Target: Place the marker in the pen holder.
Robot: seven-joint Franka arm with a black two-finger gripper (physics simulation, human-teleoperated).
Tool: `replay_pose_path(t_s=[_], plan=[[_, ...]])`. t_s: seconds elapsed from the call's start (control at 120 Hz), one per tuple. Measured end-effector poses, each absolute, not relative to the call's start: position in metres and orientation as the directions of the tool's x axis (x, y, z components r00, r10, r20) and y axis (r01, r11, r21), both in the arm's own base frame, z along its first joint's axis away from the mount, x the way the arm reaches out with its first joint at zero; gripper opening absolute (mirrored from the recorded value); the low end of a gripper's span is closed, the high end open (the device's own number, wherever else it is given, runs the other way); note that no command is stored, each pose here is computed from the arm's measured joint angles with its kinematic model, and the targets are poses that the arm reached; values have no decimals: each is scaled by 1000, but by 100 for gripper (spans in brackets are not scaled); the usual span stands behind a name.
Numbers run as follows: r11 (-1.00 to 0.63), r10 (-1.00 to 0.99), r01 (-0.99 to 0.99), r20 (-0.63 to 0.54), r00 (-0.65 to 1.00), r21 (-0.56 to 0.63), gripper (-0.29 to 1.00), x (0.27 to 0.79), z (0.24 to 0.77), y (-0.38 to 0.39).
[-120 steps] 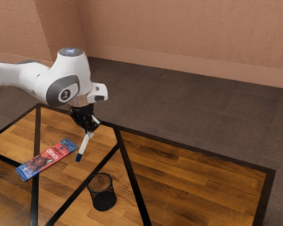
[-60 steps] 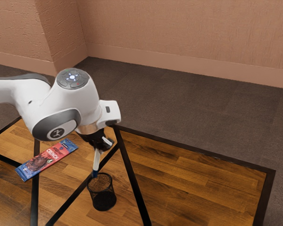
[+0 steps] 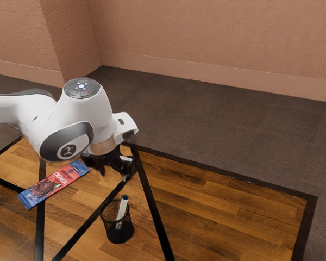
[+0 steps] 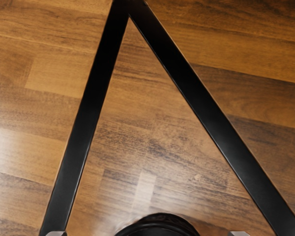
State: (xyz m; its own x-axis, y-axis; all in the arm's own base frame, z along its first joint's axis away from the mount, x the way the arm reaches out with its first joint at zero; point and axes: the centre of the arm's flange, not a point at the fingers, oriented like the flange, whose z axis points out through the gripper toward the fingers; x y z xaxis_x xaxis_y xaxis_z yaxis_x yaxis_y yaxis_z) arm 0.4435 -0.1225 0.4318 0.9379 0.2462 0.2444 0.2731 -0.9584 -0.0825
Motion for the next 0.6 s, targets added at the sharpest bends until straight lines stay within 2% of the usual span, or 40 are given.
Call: replay_pose_path(t_s=[0.1, 0.217, 0.367, 0.6], plan=[[-929, 356, 370, 266, 896, -1, 54, 513, 487, -87], [-912, 402, 410, 268, 875, 30, 61, 564, 564, -53], [-898, 431, 441, 216, 876, 2, 66, 580, 627, -7], [-916, 388, 395, 104, 916, -65, 69, 567, 643, 19]])
